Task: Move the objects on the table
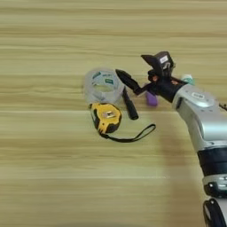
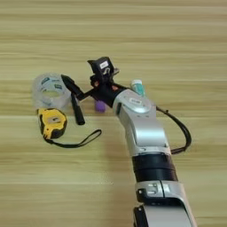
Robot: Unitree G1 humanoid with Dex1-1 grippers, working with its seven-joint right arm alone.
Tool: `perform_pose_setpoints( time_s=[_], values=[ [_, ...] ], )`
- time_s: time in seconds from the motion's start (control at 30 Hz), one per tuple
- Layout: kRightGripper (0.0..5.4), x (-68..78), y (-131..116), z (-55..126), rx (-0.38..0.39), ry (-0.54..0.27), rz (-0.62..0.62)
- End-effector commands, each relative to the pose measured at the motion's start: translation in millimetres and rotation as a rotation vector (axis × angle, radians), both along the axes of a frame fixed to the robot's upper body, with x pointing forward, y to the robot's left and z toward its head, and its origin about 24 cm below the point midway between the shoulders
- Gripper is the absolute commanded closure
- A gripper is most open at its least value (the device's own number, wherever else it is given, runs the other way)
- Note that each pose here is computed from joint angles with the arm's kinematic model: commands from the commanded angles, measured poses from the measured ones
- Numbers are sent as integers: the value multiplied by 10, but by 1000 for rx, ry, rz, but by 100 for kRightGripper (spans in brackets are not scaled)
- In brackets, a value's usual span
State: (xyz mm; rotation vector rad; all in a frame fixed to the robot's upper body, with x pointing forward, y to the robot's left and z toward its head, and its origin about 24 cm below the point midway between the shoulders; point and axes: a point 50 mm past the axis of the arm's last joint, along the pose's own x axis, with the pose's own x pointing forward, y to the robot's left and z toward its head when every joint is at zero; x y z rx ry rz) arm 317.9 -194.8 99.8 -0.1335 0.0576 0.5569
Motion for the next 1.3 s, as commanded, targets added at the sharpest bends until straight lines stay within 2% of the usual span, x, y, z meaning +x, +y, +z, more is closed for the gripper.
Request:
perform_pose_setpoints(
  time_s=[0.03,0.4,0.8,1.1,1.3],
  values=[
    [4,196,32,405,-28,-123,10],
    [4,328,170,375,-59,-70,53],
    [4,461,352,239,-177,3,99],
    [4,538,426,190,-177,79,113],
    [4,593,439,166,-149,145,107]
  ],
)
